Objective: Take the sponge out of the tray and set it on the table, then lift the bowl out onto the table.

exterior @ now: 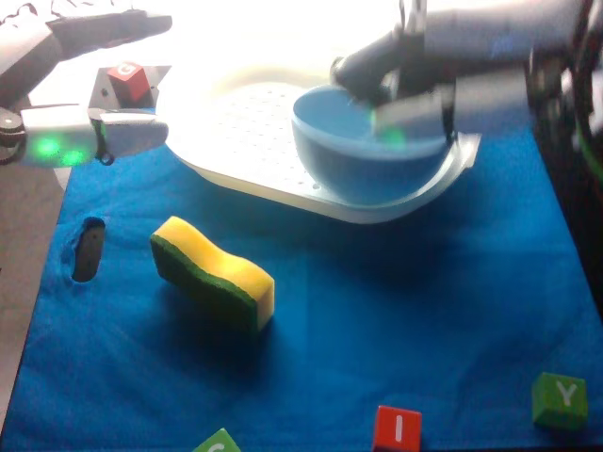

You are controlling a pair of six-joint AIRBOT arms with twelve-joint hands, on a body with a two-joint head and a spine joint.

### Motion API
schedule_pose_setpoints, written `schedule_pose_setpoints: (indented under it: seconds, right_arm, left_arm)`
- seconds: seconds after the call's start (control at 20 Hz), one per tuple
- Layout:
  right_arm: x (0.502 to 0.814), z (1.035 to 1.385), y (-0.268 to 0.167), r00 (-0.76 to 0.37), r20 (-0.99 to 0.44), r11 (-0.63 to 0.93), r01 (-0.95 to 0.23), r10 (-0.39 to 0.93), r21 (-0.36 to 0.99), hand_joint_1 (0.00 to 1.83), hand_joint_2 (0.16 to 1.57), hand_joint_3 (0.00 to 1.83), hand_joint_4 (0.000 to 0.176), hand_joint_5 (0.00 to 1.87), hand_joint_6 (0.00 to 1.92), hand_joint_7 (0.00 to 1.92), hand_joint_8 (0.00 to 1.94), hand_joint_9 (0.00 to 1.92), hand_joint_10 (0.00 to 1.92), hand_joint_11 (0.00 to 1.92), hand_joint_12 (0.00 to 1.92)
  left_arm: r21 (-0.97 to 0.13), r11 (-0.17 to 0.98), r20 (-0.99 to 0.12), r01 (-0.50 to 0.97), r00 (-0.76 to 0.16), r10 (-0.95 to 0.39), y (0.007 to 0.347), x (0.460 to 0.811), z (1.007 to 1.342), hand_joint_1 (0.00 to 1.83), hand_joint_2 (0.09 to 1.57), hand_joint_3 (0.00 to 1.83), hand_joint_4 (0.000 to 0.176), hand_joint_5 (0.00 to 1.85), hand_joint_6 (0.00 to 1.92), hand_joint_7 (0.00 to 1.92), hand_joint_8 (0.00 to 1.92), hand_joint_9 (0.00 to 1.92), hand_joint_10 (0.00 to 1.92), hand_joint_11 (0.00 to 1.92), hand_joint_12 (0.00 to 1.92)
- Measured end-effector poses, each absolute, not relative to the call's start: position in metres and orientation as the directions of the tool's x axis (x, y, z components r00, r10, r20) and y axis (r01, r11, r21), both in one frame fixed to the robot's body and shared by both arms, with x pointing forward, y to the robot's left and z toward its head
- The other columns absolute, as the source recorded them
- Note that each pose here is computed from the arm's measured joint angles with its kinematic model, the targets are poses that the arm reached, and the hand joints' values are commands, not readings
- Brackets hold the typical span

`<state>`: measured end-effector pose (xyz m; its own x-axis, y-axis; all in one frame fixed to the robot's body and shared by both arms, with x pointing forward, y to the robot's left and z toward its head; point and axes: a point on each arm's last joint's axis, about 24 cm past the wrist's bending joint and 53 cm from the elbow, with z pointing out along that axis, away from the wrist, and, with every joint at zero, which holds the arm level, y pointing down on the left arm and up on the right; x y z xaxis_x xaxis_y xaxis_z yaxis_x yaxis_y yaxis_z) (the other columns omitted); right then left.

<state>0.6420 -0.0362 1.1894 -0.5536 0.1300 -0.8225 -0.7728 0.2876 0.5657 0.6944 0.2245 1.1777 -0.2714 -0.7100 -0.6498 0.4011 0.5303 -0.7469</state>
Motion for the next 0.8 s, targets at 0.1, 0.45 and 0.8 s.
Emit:
schedule_pose_setpoints:
  seconds: [0.1,0.45,0.8]
  right_arm:
    - [0.627,1.183,-0.032,-0.563,-0.821,0.256,-0.783,0.095,0.566,0.60,1.51,0.00,0.117,0.38,1.92,1.37,1.94,1.51,1.92,1.48,1.92]
    - [0.652,1.187,-0.055,-0.572,-0.801,0.309,-0.741,0.174,0.597,0.84,1.49,0.00,0.000,0.94,1.92,1.34,1.94,1.48,1.92,1.51,1.92]
    - [0.656,1.187,-0.061,-0.572,-0.798,0.321,-0.732,0.188,0.601,0.10,1.20,0.00,0.000,0.57,0.04,0.50,0.02,0.46,0.08,0.00,1.26]
  left_arm:
    - [-0.752,0.533,-0.645,0.387,-0.270,-0.715,0.228,0.694,1.174,0.76,0.99,0.00,0.088,0.44,0.00,0.41,0.00,0.34,0.00,0.00,0.83]
    - [-0.755,0.527,-0.641,0.390,-0.267,-0.720,0.229,0.693,1.175,0.79,0.98,0.00,0.093,0.46,0.00,0.41,0.00,0.37,0.00,0.00,0.91]
    - [-0.755,0.528,-0.640,0.389,-0.267,-0.720,0.229,0.693,1.175,0.74,1.00,0.00,0.089,0.45,0.00,0.41,0.00,0.35,0.00,0.00,0.84]
